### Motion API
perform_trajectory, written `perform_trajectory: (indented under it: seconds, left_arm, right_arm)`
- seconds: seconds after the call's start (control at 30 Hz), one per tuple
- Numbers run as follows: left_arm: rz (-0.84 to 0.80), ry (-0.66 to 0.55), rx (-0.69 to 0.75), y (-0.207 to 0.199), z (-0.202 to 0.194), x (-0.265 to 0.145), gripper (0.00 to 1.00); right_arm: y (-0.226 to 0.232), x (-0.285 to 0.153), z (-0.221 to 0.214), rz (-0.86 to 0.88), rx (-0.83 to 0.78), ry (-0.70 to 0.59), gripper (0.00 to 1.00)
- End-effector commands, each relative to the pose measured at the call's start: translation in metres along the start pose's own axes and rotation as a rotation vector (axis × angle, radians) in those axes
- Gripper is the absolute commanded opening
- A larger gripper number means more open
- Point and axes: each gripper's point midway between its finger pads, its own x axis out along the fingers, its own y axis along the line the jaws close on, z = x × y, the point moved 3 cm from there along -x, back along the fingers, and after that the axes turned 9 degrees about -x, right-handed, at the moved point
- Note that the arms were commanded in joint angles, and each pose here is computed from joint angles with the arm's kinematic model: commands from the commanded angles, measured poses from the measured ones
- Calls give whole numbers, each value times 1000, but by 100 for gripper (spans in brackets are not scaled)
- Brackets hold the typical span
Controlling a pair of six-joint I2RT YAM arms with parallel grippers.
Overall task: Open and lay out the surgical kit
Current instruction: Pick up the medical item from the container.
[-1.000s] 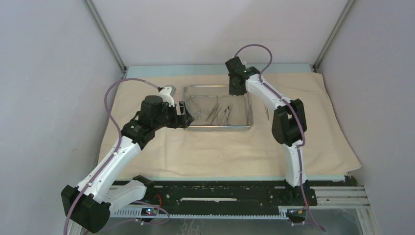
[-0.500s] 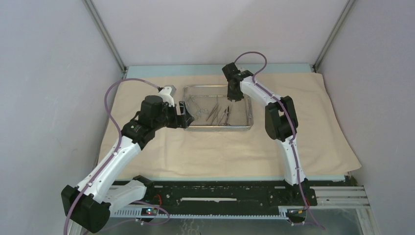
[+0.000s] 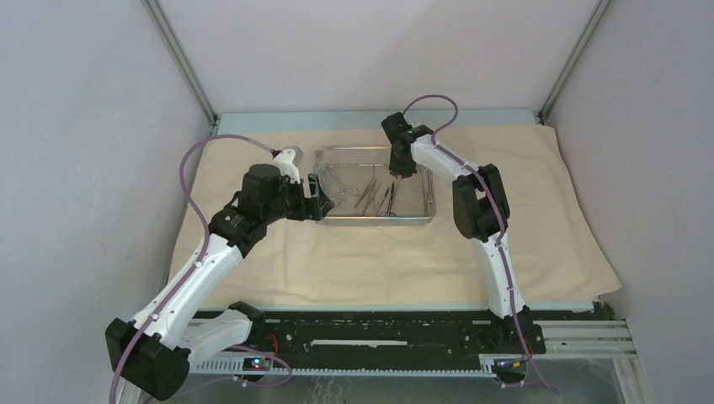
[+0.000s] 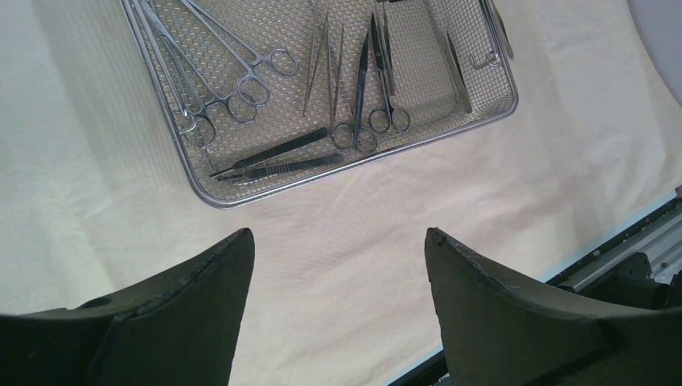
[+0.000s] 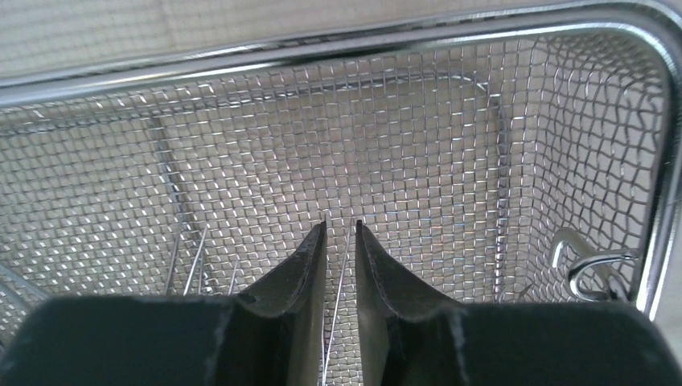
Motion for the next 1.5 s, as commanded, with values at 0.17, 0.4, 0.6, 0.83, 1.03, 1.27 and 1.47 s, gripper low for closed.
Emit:
perform_trajectory:
  seconds: [0.17,0.4,0.6,0.83,1.03,1.27,1.47]
  left_arm:
    - [-1,-25,3,2,2,0,82]
    - [2,-23,2,3,1,0,82]
    - [5,-19,0,4,1,1,82]
    - [8,-17,0,4,0,2,82]
    - [11,-18,0,5,0,2,82]
    - [13,-21,1,5,1,1,82]
    - [20,-24,1,6,1,2,82]
  right_arm:
    - [3,9,-12,-1,31,11,25]
    - [7,14,-15,16,33,20,23]
    - [9,16,-19,23,40,21,13]
    - [6,1,-3,30,37,-33,0]
    - [5,-24,20,44,27,-105,0]
    - [5,-59,44,82,-2,-183,0]
    - [0,-91,59,105,-39,-232,0]
